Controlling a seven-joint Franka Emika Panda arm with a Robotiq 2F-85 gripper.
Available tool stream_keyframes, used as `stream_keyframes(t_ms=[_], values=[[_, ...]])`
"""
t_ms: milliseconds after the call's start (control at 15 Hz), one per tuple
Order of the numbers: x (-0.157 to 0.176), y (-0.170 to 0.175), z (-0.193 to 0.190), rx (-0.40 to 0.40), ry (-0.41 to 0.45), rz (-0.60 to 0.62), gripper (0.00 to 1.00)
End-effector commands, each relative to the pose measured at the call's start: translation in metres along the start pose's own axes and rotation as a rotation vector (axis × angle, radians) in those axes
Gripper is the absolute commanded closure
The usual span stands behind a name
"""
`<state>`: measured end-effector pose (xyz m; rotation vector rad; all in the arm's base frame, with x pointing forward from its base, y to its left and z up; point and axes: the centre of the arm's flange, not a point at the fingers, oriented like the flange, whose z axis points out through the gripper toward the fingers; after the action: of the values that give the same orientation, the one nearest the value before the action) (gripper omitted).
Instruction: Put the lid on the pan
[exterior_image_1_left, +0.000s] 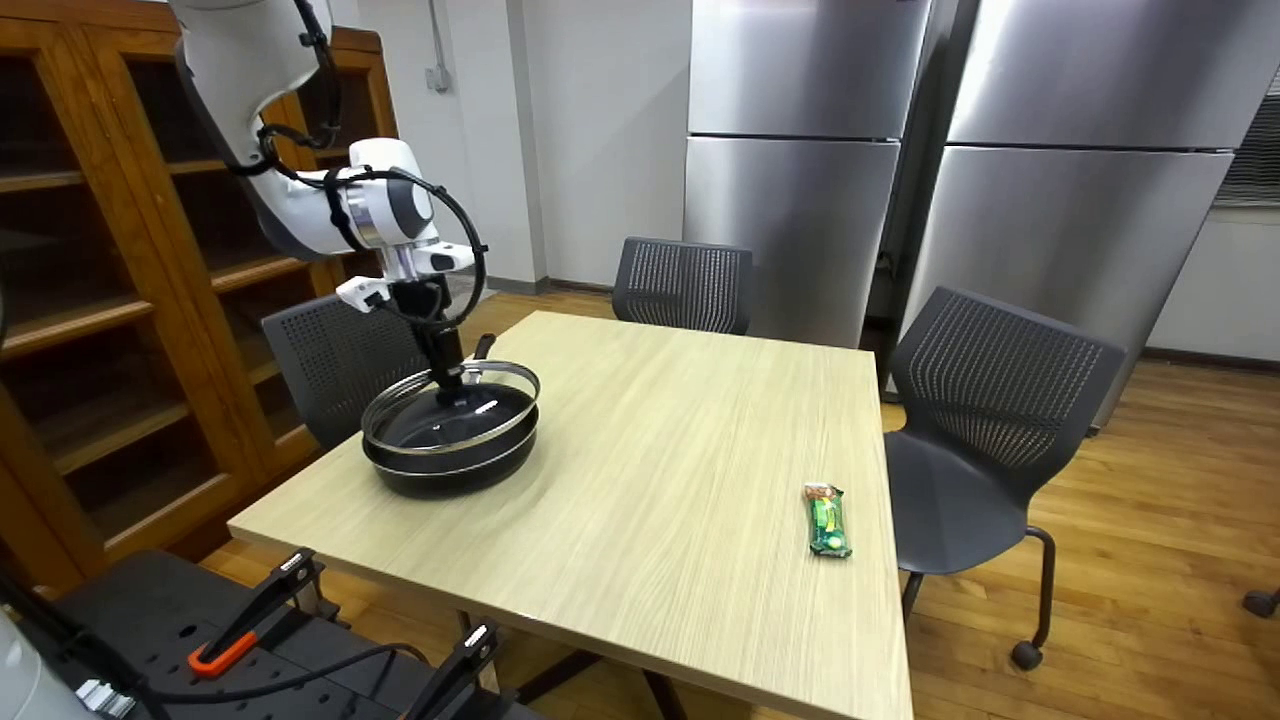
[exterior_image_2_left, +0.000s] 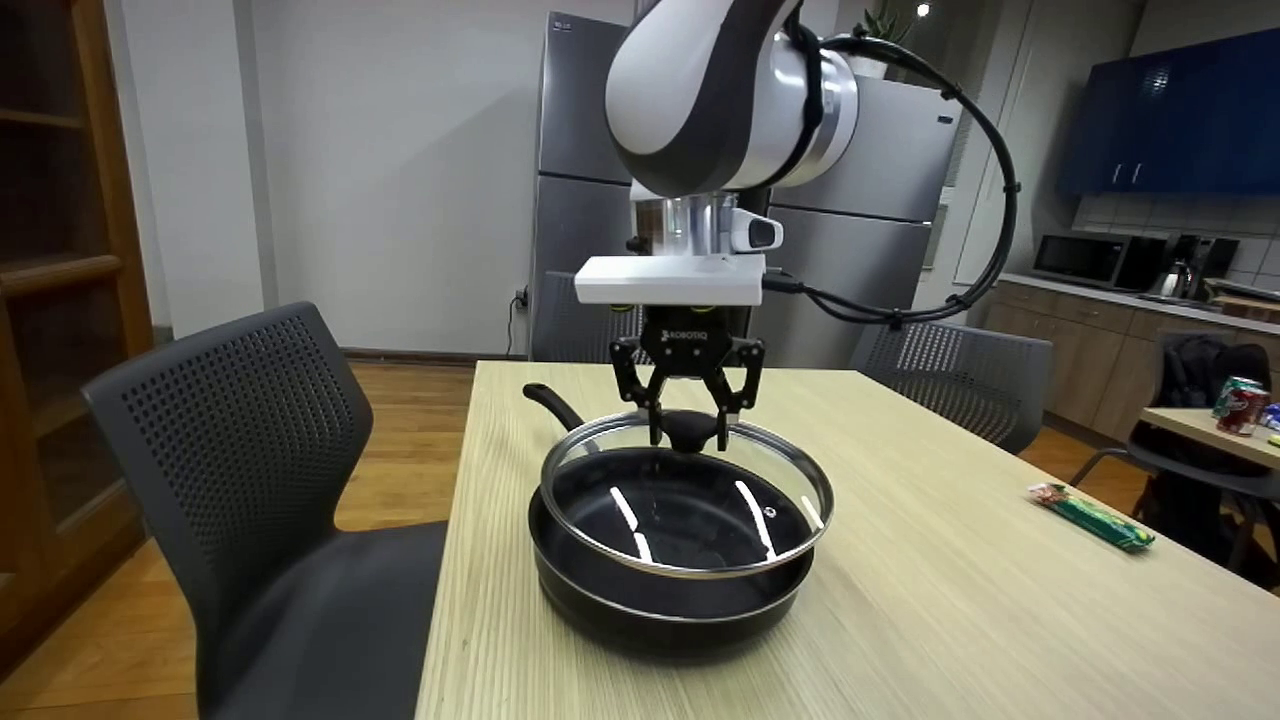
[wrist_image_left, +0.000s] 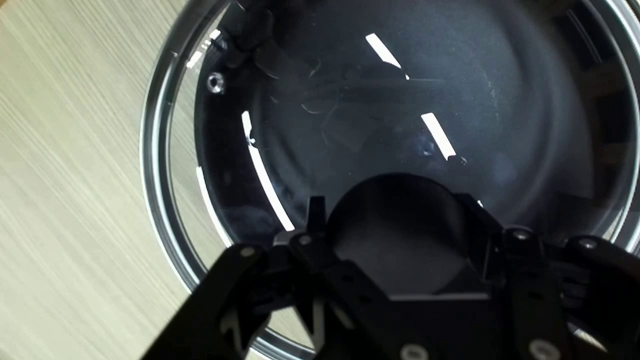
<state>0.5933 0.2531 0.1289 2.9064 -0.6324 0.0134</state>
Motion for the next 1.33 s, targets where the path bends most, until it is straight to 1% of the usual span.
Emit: stream_keyframes(t_ms=[0,533,1000,1267], values=[[0.012,-0.013,-0.011,0.024,-0.023,-0.03,0.61],[0.016,-0.013,0.005,0.037,-0.069,-0.047,0.61],[0.024,-0.016,0.021,0.042,-0.076,-0.038,0.61],[0.023,-0.018,0.024,0.05,-0.082,-0.038,0.61]])
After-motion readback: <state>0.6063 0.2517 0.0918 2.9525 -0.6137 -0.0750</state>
